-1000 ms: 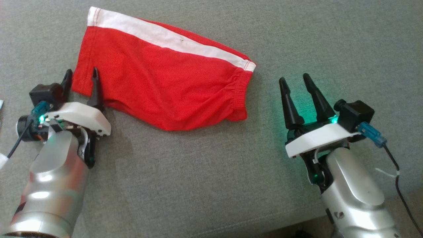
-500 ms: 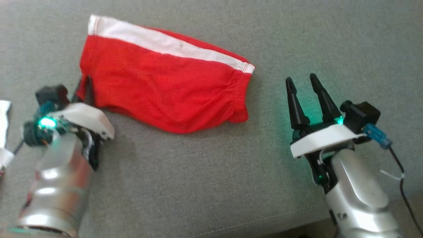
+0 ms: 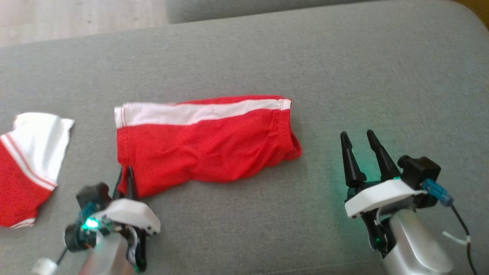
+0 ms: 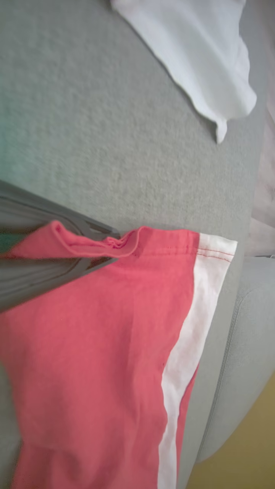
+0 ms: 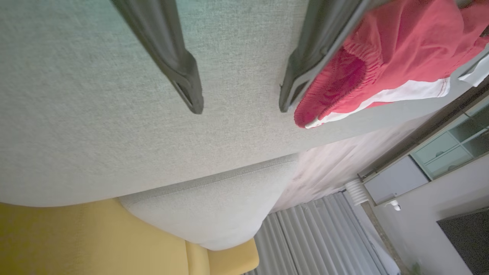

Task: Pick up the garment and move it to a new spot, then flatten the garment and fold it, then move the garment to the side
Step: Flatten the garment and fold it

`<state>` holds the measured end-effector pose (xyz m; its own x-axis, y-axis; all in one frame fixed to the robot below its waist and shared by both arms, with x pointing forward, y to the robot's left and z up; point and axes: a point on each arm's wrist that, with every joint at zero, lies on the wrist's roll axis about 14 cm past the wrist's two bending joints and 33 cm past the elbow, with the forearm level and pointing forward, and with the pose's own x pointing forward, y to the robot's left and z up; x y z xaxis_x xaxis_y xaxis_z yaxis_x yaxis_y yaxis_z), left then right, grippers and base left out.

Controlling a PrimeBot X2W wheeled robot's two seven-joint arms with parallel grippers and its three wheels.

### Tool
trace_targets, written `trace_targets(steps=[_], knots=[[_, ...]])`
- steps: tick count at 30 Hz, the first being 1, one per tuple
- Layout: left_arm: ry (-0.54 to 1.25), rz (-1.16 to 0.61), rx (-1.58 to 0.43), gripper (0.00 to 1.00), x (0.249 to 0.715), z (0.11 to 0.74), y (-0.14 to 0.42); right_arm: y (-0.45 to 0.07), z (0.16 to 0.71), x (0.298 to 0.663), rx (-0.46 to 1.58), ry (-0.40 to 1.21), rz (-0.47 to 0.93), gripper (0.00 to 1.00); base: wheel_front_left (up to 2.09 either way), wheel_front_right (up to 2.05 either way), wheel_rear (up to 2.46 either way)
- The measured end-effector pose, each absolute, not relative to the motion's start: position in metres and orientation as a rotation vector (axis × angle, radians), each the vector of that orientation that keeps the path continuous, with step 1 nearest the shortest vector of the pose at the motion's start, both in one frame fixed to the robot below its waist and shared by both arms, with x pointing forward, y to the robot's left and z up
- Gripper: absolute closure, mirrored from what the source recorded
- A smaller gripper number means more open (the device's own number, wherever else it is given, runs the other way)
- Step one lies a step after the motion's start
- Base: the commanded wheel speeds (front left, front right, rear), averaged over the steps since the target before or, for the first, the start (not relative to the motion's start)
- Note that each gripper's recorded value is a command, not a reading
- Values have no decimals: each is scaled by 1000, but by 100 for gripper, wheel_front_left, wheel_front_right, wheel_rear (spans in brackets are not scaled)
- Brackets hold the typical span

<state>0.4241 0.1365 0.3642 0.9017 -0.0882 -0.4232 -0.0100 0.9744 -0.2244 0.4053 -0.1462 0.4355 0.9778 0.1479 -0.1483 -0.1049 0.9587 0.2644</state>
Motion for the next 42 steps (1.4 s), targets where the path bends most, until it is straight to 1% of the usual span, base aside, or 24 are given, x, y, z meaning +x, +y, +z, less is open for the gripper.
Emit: trace_targets(steps=[3, 4, 5, 6, 9, 12, 15, 17, 21, 24, 29, 30, 31, 32, 38, 42], knots=[[428, -15, -223, 100, 410, 367, 144, -137, 435, 404, 254, 172, 156, 0, 0, 0, 0], [417, -8, -220, 80, 407, 369, 146, -132, 436, 406, 253, 171, 169, 0, 0, 0, 0], [403, -5, -215, 3, 407, 372, 147, -127, 436, 407, 253, 172, 185, 0, 0, 0, 0], [389, -2, -210, 0, 408, 375, 149, -120, 436, 407, 251, 174, 205, 0, 0, 0, 0], [334, 4, -203, 0, 416, 388, 154, -100, 435, 411, 253, 181, 266, 0, 0, 0, 0], [299, 0, -201, 0, 418, 397, 152, -77, 448, 428, 244, 153, 341, 0, 0, 0, 0], [306, -3, -201, 0, 411, 393, 152, -58, 454, 446, 213, 146, 401, 0, 0, 0, 0], [322, 13, -200, 0, 403, 388, 158, -51, 443, 451, 183, 184, 423, 0, 0, 0, 0], [344, 40, -197, 0, 393, 380, 169, -49, 396, 439, 155, 332, 423, 0, 0, 0, 0], [352, 44, -200, 0, 391, 377, 170, -52, 374, 433, 150, 403, 411, 0, 0, 0, 0], [343, 39, -202, 0, 393, 380, 168, -46, 368, 426, 187, 428, 422, 0, 0, 0, 0], [340, 36, -202, 0, 393, 381, 167, -44, 368, 424, 199, 433, 424, 15, 0, 0, 0], [336, 33, -203, 0, 394, 382, 166, -42, 368, 423, 207, 437, 429, 71, 0, 0, 0], [332, 29, -203, 0, 395, 383, 165, -41, 368, 421, 213, 439, 432, 100, 0, 0, 0], [304, 2, -205, 0, 397, 392, 157, -49, 374, 420, 288, 437, 375, 100, 0, 0, 0], [297, -16, -206, 0, 393, 396, 150, -76, 380, 424, 342, 420, 269, 100, 0, 0, 0]])
